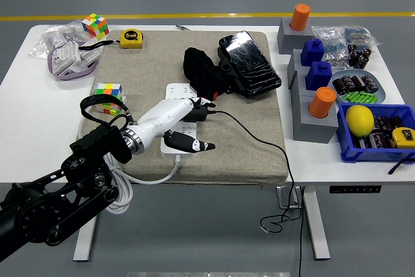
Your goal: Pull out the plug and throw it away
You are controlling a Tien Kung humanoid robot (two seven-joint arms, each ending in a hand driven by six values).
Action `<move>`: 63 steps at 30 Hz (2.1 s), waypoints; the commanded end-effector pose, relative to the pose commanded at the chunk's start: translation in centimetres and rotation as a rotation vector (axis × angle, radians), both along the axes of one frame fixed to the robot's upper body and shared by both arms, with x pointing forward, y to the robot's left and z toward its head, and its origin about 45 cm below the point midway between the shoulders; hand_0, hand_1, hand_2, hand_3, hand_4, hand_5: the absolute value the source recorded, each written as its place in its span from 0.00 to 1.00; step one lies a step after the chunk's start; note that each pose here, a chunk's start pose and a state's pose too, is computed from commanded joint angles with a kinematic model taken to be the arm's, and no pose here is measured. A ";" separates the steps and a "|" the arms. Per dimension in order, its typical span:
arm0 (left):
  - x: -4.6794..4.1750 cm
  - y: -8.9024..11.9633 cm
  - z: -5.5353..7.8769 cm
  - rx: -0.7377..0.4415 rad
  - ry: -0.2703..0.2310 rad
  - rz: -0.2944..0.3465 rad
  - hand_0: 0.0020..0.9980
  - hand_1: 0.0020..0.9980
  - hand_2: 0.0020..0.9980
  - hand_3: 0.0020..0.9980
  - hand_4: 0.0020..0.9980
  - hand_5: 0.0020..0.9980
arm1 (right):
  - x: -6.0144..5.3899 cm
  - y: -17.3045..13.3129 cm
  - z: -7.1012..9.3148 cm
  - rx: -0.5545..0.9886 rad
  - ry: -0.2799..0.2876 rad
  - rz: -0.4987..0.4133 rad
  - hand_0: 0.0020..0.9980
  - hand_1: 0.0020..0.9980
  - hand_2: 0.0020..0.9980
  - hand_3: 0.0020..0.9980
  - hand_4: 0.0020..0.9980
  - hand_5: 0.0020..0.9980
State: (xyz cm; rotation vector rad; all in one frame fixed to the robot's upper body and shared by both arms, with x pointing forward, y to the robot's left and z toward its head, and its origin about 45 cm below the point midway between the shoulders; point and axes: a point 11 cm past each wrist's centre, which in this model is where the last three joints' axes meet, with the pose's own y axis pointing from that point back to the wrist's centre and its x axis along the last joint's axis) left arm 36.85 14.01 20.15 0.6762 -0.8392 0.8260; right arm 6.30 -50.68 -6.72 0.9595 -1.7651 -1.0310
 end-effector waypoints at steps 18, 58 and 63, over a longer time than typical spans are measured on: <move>5.55 -1.0 -0.5 0.132 -0.014 0.034 0.67 0.77 0.73 0.78 0.91 0.11 | 0.4 -0.2 0.2 -0.009 0.001 0.012 0.57 0.65 0.67 0.57 0.97 0.48; 7.81 0.9 -2.2 0.167 0.044 0.114 0.33 0.47 0.47 0.55 0.76 0.00 | 0.0 -0.3 0.2 -0.010 0.007 0.009 0.57 0.65 0.67 0.57 0.98 0.48; 7.89 0.6 -1.6 0.152 0.022 0.098 0.30 0.43 0.42 0.54 0.75 0.00 | 0.1 -0.3 0.2 -0.009 0.003 0.006 0.57 0.65 0.67 0.57 0.98 0.48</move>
